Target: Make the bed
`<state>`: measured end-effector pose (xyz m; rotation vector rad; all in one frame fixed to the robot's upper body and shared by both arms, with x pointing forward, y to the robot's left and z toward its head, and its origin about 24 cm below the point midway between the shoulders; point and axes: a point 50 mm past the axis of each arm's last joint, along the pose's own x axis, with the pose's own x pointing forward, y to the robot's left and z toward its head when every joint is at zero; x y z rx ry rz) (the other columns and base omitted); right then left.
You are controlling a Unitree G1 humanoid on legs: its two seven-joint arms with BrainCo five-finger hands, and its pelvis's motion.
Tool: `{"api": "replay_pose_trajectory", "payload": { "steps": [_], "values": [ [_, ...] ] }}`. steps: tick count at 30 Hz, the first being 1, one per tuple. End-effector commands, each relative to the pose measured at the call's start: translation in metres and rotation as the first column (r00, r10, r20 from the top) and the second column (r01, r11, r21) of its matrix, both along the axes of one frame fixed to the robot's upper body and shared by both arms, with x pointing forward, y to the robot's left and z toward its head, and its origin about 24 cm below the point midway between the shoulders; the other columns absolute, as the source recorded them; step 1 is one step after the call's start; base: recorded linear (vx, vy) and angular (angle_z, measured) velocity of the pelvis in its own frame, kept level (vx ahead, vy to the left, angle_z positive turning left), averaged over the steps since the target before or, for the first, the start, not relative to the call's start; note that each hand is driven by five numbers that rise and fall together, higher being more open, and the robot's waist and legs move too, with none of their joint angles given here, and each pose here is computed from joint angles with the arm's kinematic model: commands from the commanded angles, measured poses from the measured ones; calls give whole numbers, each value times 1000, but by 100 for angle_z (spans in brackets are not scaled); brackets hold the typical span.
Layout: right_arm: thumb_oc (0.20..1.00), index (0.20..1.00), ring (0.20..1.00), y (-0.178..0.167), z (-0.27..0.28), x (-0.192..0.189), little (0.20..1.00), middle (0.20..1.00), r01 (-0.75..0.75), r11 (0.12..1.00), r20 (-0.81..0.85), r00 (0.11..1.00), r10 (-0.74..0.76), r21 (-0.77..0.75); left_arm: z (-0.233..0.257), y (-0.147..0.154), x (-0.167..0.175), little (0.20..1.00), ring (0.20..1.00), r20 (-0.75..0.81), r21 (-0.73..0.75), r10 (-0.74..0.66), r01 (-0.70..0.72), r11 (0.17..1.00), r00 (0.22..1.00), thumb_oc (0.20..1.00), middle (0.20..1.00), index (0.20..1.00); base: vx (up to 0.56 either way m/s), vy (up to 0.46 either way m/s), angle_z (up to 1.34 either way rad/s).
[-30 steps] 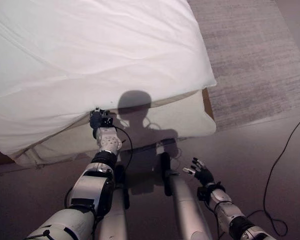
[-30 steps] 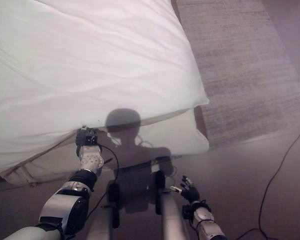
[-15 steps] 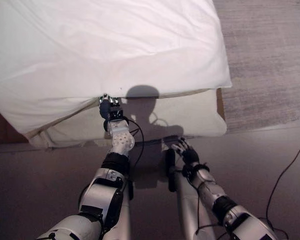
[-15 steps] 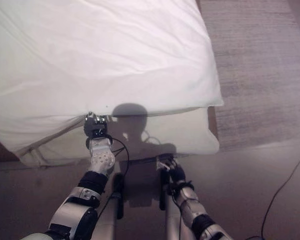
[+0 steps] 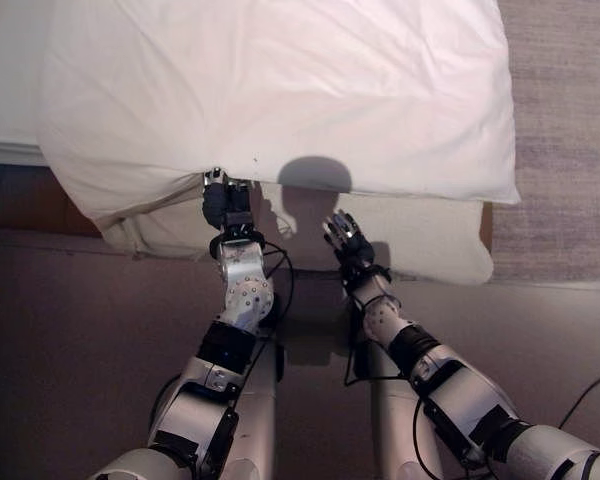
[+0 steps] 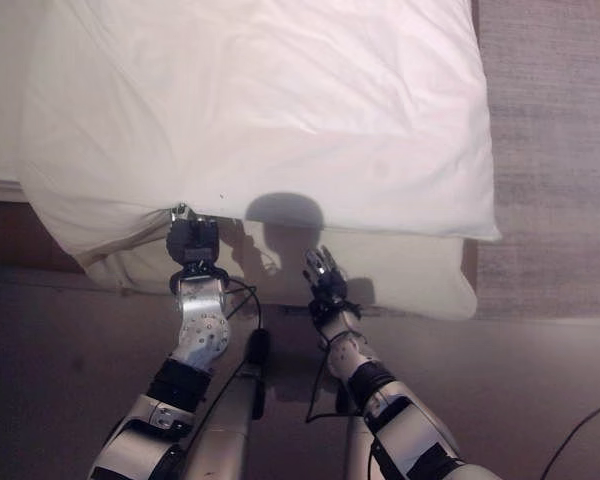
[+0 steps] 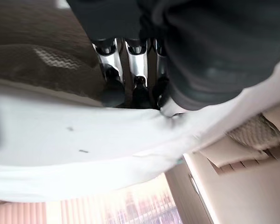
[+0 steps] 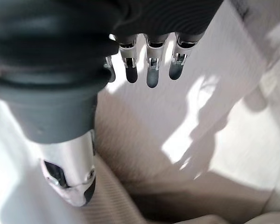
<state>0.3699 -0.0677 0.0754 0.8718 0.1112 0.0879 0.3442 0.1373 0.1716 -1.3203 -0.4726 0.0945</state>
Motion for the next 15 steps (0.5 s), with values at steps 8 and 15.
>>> {"api": "replay_pose_trajectory", "payload": {
  "steps": [8, 15],
  "values": [
    [1000, 1000, 1000, -52, 54, 24, 1000, 1000, 262, 929, 67, 955, -288, 263, 53, 18, -21, 200, 200, 272, 19, 142, -152, 988, 952, 200, 200, 200, 40, 21, 5],
    [1000, 1000, 1000, -83, 83, 18, 1000, 1000, 320, 885, 191, 898, -397, 337, 54, 26, -23, 200, 200, 258, 21, 194, -206, 978, 947, 200, 200, 200, 31, 5, 0]
  ]
}}
